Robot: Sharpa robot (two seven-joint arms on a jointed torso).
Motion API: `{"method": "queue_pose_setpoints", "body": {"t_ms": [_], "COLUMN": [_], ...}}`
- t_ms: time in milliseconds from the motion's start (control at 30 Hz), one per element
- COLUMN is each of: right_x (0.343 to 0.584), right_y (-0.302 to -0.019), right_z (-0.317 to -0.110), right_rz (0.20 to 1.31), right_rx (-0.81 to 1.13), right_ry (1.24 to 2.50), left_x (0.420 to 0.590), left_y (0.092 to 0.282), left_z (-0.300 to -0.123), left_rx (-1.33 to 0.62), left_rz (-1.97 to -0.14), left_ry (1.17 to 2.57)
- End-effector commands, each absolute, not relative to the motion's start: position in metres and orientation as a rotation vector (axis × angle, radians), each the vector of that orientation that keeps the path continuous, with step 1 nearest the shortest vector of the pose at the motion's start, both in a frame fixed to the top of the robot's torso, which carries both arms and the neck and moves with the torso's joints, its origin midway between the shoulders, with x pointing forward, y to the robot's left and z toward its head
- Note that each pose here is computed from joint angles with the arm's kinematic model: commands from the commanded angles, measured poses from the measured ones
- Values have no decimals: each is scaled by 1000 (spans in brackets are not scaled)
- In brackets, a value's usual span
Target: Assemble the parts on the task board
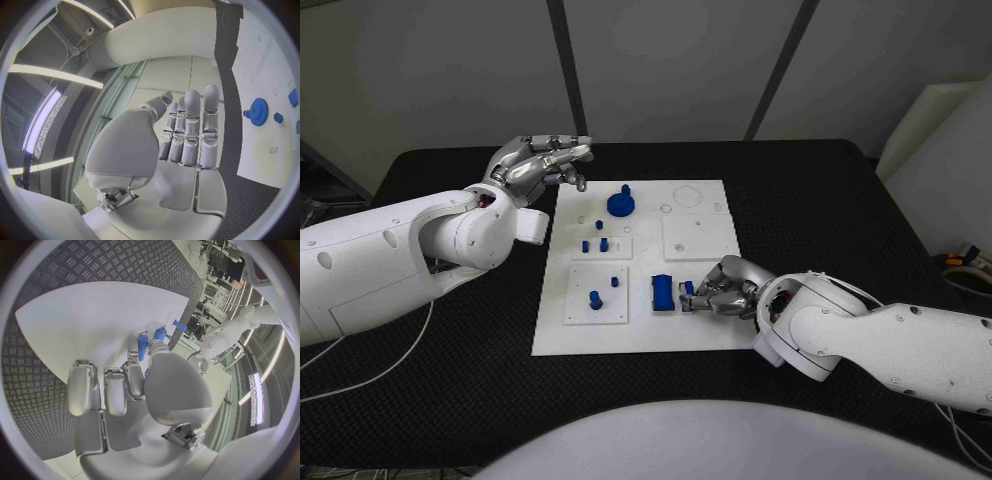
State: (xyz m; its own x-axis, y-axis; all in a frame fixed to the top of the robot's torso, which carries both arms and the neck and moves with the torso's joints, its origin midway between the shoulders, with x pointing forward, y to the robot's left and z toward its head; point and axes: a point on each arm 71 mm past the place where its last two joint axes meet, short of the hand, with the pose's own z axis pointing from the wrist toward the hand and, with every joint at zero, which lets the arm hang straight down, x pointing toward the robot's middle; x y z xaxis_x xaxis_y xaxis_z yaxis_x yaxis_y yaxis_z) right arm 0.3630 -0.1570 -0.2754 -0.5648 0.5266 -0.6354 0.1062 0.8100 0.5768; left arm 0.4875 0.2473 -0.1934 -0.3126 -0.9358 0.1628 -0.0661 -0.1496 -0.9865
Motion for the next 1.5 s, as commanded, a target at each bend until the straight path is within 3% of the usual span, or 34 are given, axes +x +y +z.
{"method": "queue_pose_setpoints", "body": {"t_ms": [33,1500], "right_x": [360,359], "right_y": [-154,-153], "right_z": [-277,-266], "right_rz": [612,640], "right_rx": [437,355], "right_ry": [2144,2036], "left_x": [487,488], "left_y": [247,247], "left_z": [-192,-193], "left_rx": [-1188,-1200], "left_rz": [-1563,-1562], "left_ry": [1394,1392]}}
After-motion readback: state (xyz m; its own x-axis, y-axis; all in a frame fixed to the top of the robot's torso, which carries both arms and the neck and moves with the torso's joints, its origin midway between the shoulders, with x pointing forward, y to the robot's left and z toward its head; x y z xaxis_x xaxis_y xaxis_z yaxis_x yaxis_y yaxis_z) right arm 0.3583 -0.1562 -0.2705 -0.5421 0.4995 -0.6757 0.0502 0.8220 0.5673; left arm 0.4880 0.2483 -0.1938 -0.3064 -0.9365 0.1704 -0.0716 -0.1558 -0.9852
